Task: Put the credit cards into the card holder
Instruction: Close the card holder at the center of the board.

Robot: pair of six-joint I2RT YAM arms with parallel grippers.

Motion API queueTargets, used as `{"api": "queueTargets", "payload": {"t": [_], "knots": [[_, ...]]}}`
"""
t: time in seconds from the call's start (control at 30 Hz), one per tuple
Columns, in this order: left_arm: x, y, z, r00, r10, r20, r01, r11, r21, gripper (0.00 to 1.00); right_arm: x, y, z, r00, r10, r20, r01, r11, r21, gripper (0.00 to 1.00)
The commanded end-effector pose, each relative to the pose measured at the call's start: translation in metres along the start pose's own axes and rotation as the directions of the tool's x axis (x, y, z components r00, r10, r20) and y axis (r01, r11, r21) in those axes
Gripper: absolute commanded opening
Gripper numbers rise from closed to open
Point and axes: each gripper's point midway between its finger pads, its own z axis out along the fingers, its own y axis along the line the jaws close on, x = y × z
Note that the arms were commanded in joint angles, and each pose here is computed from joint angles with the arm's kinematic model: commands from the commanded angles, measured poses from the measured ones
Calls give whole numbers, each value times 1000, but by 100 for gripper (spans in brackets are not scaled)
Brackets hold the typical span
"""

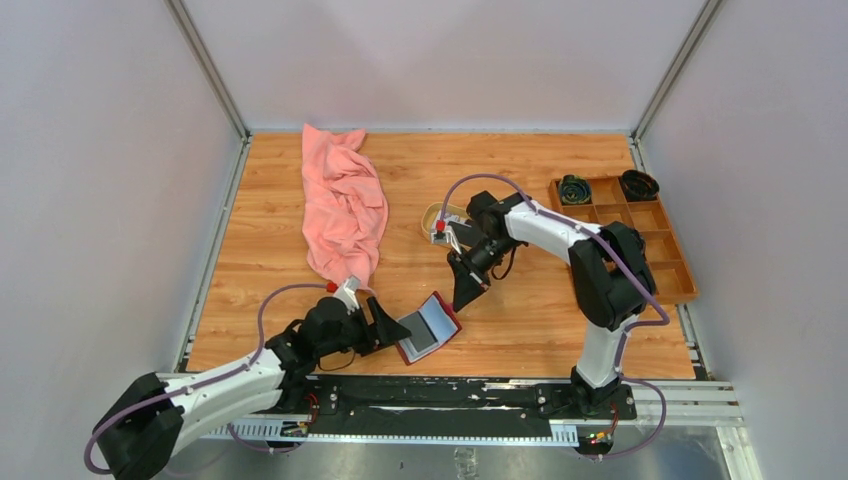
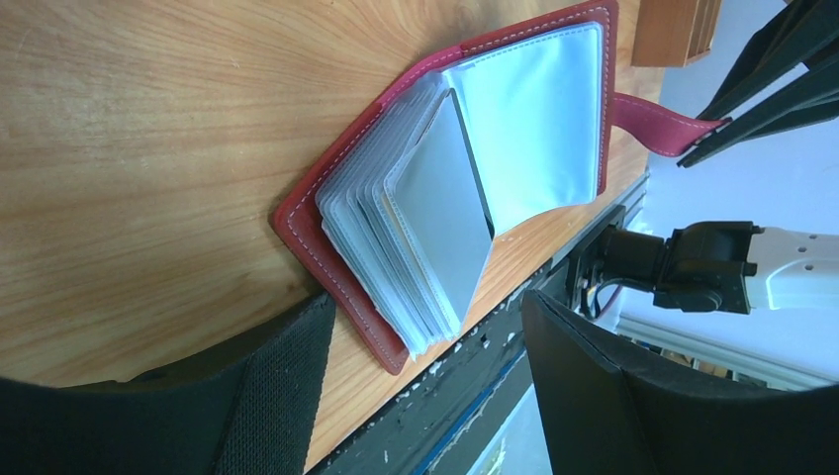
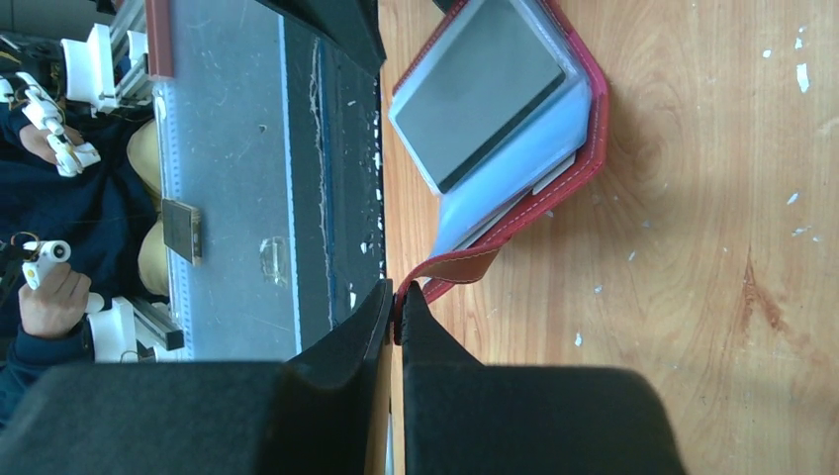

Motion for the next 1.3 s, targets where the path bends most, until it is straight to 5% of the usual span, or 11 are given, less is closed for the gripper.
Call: {"api": "queueTargets", "payload": {"t": [0.0,0.83,1.27], "knots": [[-3,7,6,1000,7,21,-7,1000,-10,75,-21,19,-3,998,-30,63,32,999,-41,0],[-23,-99,48,997,74,-16,-69,970,232,66,-7,-16,1,999,51,7,-51,995,85,0],[-37,-141,70,999,22,23,-30,902,430,59,-4,-21,-6,997,69,26,-72,993,95,0]]}}
